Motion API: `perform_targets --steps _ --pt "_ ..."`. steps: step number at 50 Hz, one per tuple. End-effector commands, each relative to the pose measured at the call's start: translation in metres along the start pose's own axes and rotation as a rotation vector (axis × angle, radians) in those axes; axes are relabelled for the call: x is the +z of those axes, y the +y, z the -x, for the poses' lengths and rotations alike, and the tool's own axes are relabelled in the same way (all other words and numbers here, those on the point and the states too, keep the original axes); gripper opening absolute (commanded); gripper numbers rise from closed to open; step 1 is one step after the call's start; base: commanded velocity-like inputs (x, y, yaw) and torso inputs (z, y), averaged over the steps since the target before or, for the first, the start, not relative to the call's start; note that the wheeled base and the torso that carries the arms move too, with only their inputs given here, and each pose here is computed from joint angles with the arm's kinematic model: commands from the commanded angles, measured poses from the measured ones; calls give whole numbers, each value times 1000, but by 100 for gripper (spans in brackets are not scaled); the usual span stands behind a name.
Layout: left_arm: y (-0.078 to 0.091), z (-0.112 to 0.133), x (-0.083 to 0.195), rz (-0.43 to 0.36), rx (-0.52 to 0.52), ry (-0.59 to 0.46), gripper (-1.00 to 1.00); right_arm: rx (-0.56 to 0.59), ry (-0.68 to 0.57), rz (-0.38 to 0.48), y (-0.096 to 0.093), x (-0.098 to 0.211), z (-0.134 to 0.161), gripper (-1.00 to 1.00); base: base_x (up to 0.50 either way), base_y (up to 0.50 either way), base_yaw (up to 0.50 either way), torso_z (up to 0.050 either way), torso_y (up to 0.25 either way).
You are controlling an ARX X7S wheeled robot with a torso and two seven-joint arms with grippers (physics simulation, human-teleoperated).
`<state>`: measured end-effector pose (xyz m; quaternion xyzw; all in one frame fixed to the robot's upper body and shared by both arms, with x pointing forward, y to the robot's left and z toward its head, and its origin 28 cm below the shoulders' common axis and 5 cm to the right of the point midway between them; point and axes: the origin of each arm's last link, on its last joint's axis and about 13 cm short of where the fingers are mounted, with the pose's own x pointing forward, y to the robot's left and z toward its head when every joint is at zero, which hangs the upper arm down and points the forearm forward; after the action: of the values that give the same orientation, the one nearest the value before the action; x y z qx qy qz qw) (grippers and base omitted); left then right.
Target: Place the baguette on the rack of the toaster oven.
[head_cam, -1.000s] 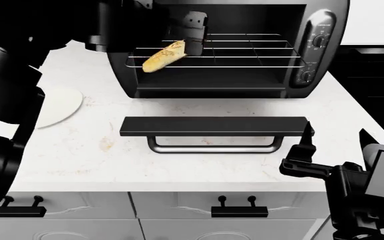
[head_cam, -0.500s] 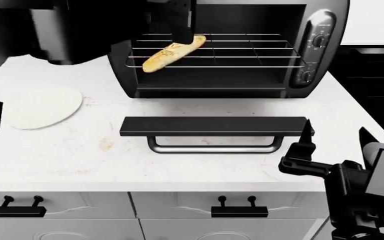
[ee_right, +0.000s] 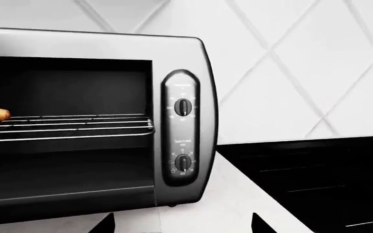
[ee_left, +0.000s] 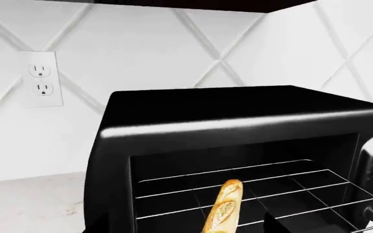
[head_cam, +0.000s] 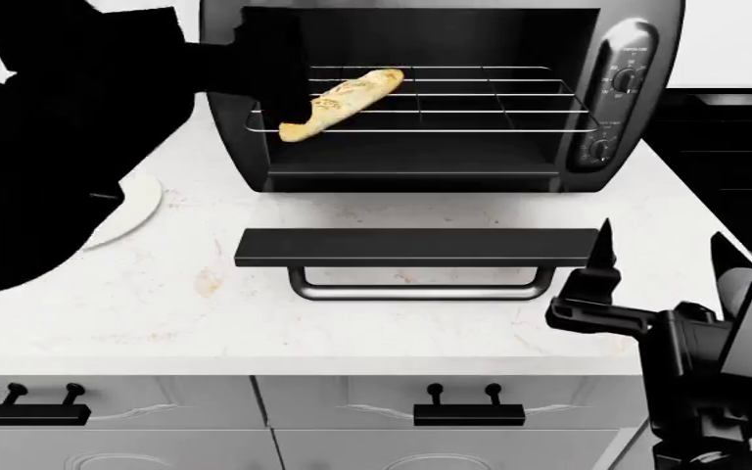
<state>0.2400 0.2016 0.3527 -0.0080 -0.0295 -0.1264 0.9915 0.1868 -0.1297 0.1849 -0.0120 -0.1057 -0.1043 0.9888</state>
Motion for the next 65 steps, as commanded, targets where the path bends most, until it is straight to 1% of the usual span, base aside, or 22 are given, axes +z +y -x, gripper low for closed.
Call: perform_targets --steps 1,2,5,6,8,10,13,15,16,18,19,21,26,34,39,40,44,46,55,56,65 --pt "6 26 -31 25 33 -74 100 9 -38 23 2 9 -1 100 0 0 0 0 0" --pt "6 28 -36 16 46 -86 100 10 -42 22 2 10 -1 100 0 0 0 0 0" --pt "9 31 -43 36 71 -98 100 12 -44 26 2 9 -2 100 0 0 0 0 0" --pt "9 33 -47 27 78 -108 100 13 -46 26 2 9 -1 100 0 0 0 0 0" --pt "10 36 -51 45 86 -121 100 16 -48 28 2 9 -1 100 0 0 0 0 0" --pt "10 38 -56 29 110 -153 100 18 -52 27 3 11 -2 100 0 0 0 0 0" --pt "10 40 -60 35 116 -153 100 24 -67 33 3 13 -1 100 0 0 0 0 0" --pt "10 43 -68 29 160 -169 100 29 -72 31 4 13 -3 100 0 0 0 0 0" --pt "10 45 -69 3 163 -190 100 27 -73 30 4 14 -3 100 0 0 0 0 0" --pt "7 50 -74 -7 159 -191 100 30 -79 29 4 15 -4 100 0 0 0 0 0" --pt "7 51 -77 -23 165 -202 100 33 -82 28 5 16 -5 100 0 0 0 0 0" --pt "8 51 -80 -47 186 -230 100 40 -83 34 6 16 -5 100 0 0 0 0 0" --pt "11 50 -94 -48 210 -277 100 52 -88 42 9 15 -8 100 0 0 0 0 0" --pt "8 47 -112 -42 200 -284 100 47 -123 47 12 19 -12 100 0 0 0 0 0" --pt "7 45 -117 -29 200 -287 100 49 -142 60 14 20 -12 100 0 0 0 0 0" --pt "7 45 -119 -17 196 -278 100 48 -145 66 14 20 -12 100 0 0 0 0 0" --pt "5 45 -121 -20 192 -286 100 57 -155 81 15 20 -12 100 0 0 0 0 0" --pt "4 46 -121 -5 179 -281 100 59 -156 80 16 20 -12 100 0 0 0 0 0" --pt "4 47 -117 1 185 -308 100 71 -176 90 18 25 -14 100 0 0 0 0 0" --pt "4 49 -111 2 186 -333 100 74 -197 97 19 31 -14 100 0 0 0 0 0" --pt "4 50 -109 8 189 -341 100 76 -204 96 20 33 -14 100 0 0 0 0 0"
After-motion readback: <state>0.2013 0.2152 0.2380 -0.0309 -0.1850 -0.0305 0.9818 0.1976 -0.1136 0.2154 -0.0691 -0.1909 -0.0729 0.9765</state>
